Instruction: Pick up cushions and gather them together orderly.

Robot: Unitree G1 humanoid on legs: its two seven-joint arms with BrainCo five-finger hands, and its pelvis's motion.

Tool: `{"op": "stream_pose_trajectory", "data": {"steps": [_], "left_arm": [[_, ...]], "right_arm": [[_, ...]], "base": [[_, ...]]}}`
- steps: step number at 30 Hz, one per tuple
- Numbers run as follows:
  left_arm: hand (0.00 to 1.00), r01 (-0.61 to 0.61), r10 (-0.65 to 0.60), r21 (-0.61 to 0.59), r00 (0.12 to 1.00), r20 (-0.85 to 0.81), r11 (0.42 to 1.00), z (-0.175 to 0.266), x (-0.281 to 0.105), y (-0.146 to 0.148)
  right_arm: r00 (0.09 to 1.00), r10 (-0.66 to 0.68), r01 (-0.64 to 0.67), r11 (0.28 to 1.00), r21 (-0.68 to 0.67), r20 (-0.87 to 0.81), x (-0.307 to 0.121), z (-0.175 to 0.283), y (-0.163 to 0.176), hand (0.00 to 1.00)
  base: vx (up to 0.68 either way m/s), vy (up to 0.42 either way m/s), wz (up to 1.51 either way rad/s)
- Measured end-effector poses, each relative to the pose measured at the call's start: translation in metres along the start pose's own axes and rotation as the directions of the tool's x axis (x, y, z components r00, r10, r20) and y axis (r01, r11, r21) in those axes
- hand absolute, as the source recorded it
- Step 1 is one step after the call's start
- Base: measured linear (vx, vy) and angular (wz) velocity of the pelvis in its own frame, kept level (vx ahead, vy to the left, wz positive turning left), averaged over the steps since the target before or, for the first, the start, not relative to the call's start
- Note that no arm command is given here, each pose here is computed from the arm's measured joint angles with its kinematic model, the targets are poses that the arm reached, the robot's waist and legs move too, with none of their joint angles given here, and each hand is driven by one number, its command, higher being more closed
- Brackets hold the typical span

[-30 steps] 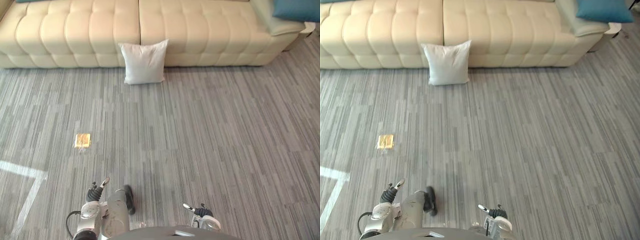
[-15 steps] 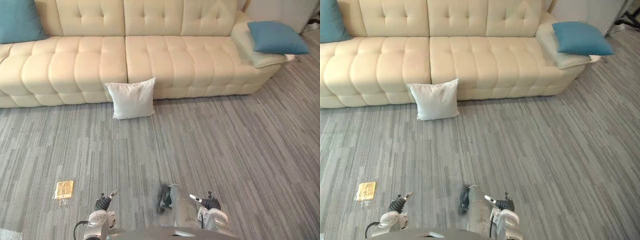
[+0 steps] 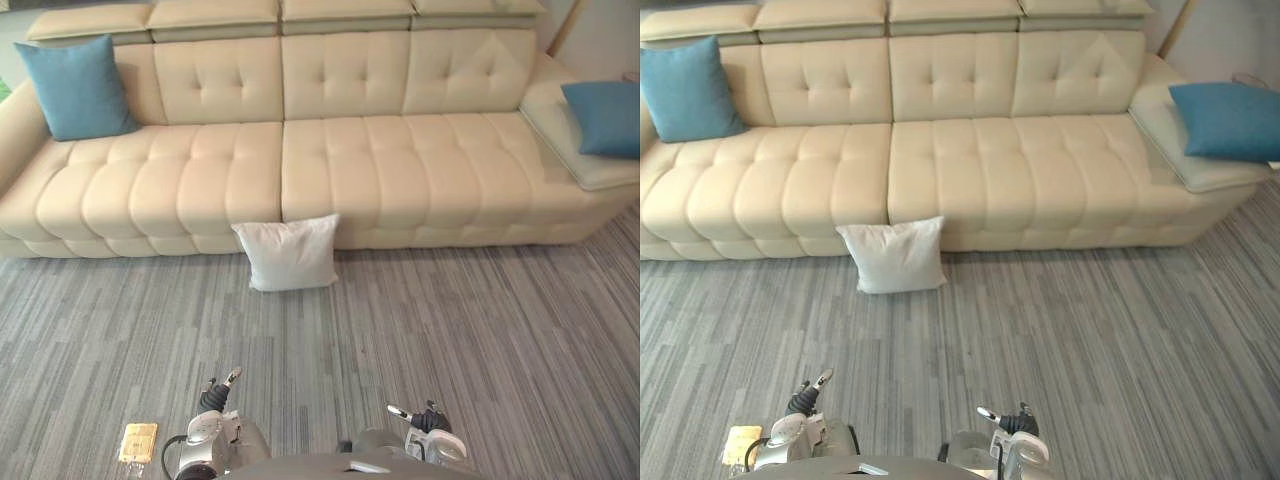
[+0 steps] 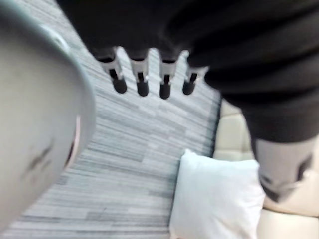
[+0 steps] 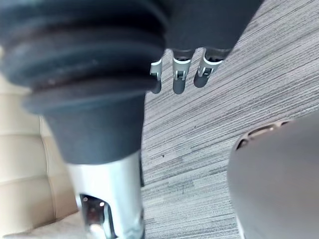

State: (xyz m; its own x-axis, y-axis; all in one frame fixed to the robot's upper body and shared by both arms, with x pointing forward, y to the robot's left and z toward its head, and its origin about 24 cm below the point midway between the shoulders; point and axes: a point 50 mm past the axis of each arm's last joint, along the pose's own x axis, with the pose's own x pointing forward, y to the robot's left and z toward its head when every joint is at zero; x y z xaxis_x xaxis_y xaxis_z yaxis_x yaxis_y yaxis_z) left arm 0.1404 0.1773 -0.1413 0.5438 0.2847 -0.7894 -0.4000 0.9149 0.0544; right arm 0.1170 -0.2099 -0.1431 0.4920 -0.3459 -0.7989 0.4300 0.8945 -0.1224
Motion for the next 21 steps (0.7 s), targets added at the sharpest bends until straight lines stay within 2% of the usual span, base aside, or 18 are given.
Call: {"op": "stream_pose_trajectory", "data": {"steps": [4,9,12,16,21], "left_arm": [[0.00,-0.006,0.006,-0.008,1.000,0.020,1.000,0.003,0.000,0.001],[0.00,-0.080,0.080,-0.002,0.997,0.017,0.997,0.005,0.004,0.029],[0.00,-0.073,0.073,0.045,0.997,0.004,0.996,0.001,0.004,0.031],[0.00,-0.066,0.070,0.099,0.997,-0.039,0.993,-0.010,0.002,0.036],[0.00,-0.058,0.066,0.096,0.995,-0.077,0.994,-0.022,-0.002,0.036]], "right_arm": [[1.000,-0.002,0.002,1.000,0.001,-0.029,-0.001,-0.008,0.000,0.00],[0.996,0.076,-0.075,0.997,0.027,-0.041,-0.004,-0.008,0.032,0.00],[0.996,0.058,-0.054,0.997,0.049,-0.068,-0.003,-0.013,0.028,0.00],[0.997,0.051,-0.048,0.998,0.039,-0.060,-0.002,-0.011,0.023,0.00],[0.999,0.039,-0.038,0.999,0.018,-0.021,-0.002,-0.004,0.017,0.00]], "base": [[0.49,0.295,-0.03],[0.55,0.351,-0.08],[0.48,0.232,-0.17],[0.30,0.096,-0.24],[0.29,-0.064,-0.16]]}}
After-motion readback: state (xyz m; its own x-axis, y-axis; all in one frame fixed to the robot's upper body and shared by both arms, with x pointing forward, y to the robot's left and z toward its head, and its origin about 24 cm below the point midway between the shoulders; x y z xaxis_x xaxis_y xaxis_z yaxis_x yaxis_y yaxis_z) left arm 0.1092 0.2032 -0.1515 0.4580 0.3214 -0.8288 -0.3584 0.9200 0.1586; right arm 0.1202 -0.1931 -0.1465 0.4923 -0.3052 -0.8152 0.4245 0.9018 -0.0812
